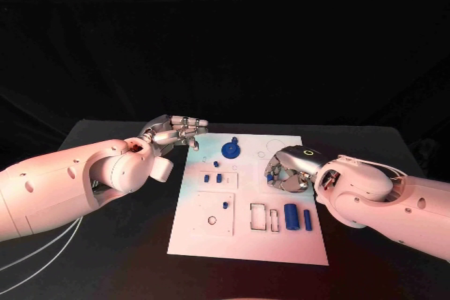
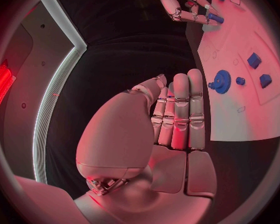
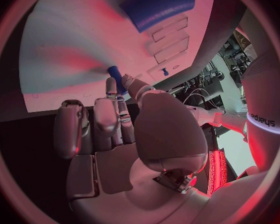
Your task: Assemble the parts on the task board
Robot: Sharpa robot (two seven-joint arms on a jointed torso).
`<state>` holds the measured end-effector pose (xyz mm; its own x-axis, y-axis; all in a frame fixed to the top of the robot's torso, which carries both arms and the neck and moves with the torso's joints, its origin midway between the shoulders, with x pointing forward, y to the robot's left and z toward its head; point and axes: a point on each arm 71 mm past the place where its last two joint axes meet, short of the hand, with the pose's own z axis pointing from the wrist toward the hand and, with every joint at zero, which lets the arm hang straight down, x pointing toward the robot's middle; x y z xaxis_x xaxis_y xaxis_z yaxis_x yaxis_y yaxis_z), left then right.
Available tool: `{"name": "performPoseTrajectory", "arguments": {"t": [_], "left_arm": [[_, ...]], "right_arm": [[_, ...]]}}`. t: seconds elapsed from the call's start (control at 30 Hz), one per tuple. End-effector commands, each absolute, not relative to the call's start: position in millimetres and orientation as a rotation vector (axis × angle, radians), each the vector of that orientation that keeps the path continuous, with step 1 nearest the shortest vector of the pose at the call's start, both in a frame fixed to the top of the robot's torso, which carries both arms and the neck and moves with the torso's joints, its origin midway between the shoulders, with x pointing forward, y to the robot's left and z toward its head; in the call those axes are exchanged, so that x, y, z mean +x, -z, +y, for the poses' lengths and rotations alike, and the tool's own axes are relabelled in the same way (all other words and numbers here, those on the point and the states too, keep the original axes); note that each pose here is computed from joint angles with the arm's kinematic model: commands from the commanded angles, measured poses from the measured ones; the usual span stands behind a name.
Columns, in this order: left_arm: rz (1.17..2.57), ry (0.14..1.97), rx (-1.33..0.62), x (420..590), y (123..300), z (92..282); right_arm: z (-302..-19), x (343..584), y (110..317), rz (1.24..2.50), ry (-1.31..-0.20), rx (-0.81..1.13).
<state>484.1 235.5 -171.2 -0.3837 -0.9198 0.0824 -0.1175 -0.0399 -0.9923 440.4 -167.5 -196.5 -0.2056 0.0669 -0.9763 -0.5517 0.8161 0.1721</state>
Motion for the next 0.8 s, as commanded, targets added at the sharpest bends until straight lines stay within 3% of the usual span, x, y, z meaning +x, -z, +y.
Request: {"name": "performPoseTrajectory", "arguments": {"t": [0.03, 0.4, 0.8], "left_arm": [[1.566, 1.514, -1.108, 483.6, 170.4, 233.1], [1.571, 1.512, -1.109, 484.3, 172.0, 232.5], [1.575, 1.514, -1.110, 484.8, 173.9, 230.9]], "right_arm": [[-168.6, 439.5, 193.7, 1.676, -0.601, -0.358], [-169.1, 429.4, 172.8, 1.634, -0.720, -0.260], [-147.8, 410.0, 153.2, 1.595, -0.863, -0.241]]}}
